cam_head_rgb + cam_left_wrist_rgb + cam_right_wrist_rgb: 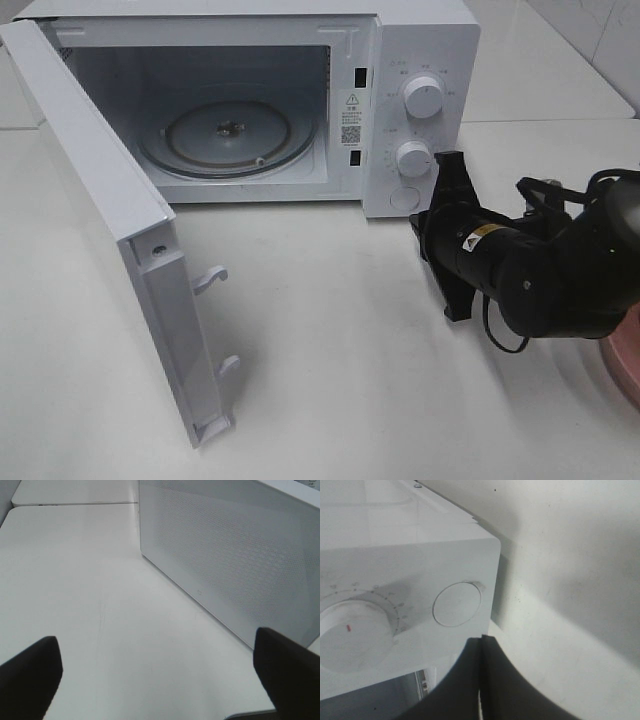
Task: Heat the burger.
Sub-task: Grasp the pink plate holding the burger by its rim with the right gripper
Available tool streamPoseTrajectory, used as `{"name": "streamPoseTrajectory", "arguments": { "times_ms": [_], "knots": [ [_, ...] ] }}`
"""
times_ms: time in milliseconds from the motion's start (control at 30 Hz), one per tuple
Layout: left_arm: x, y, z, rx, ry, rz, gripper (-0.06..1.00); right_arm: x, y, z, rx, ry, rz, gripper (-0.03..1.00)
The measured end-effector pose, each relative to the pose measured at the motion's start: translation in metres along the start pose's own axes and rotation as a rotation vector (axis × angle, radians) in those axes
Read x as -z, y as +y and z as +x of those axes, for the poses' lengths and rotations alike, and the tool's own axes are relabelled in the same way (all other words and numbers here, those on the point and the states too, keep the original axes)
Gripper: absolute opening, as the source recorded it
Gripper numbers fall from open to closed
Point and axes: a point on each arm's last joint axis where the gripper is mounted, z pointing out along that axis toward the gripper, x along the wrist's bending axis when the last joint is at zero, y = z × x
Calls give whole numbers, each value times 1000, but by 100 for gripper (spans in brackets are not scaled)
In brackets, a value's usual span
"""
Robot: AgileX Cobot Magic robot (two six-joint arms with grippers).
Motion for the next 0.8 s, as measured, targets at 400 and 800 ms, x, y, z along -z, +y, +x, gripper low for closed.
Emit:
{"name": "streamPoseTrajectory", "arguments": {
  "times_ms": [400, 800],
  "knots": [
    [0, 0, 0, 0, 0, 0, 96, 40, 4, 4, 158, -65, 93, 1],
    [0, 0, 0, 0, 0, 0, 96, 68, 2, 17, 480, -149, 206, 1]
  ]
}}
